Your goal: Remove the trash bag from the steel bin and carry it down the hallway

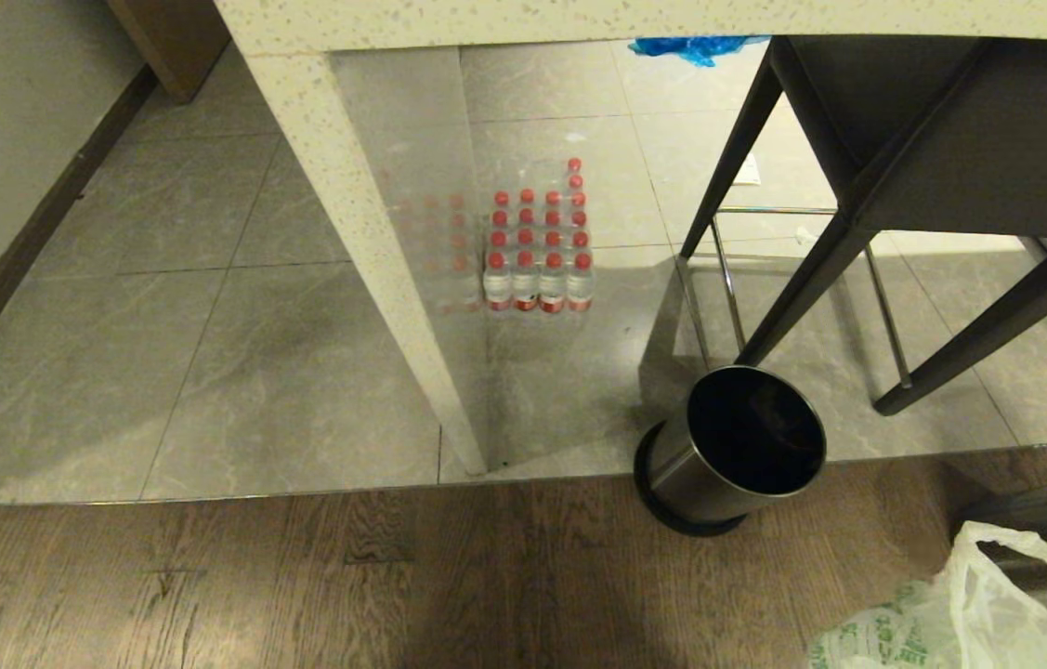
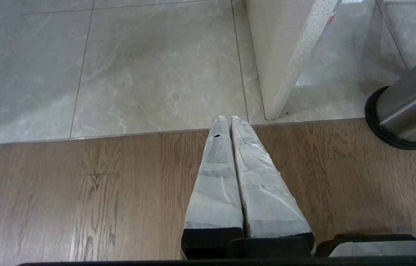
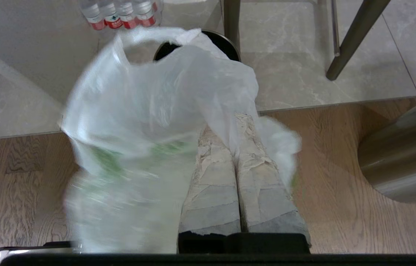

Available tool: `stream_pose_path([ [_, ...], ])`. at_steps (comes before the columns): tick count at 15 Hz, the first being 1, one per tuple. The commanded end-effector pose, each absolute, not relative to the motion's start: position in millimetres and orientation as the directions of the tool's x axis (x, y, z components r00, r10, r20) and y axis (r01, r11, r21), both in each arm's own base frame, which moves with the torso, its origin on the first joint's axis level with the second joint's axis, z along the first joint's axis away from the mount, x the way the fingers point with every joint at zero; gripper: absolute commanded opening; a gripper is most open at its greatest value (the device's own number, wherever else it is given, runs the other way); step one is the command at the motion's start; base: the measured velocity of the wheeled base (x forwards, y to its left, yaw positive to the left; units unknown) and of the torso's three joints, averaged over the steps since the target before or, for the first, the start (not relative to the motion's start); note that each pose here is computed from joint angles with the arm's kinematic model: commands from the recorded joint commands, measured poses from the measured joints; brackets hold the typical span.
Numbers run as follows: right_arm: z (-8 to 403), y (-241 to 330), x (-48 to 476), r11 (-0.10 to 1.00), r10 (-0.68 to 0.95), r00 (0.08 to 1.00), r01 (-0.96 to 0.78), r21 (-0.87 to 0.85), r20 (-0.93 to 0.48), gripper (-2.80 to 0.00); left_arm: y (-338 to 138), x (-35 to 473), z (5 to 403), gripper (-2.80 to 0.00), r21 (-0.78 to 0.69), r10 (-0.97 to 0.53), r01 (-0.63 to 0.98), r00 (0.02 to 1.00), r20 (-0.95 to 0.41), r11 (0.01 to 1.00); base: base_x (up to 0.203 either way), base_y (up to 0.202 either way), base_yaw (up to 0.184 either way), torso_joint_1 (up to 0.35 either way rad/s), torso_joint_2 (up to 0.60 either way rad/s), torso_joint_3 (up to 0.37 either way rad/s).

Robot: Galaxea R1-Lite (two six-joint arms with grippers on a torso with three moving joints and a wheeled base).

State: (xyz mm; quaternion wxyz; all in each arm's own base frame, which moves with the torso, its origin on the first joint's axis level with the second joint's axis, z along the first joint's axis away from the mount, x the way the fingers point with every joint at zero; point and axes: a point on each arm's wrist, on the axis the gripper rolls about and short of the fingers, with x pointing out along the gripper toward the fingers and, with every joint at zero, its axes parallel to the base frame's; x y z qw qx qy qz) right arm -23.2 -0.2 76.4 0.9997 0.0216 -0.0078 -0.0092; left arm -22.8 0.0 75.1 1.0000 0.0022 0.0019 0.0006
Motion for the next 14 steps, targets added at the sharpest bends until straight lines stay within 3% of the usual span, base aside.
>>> stream_pose_path([
  [1,76.6,-0.2,-22.8,0.999,-0.02,1.0,0.019,0.043,0.011,-2.8,0.0,-22.7,75.1,-2.8,0.008,0.002,-0.002,1.0,-0.002,1.0,0.0,0.0,0.0,0.0,0.0,0.0],
  [14,76.6,-0.2,-22.8,0.999,-0.02,1.0,0.019,0.043,0.011,-2.8,0.0,-22.7,75.1,-2.8,-0.003,0.002,-0.002,1.0,-0.002,1.0,0.0,0.0,0.0,0.003,0.0,0.183],
])
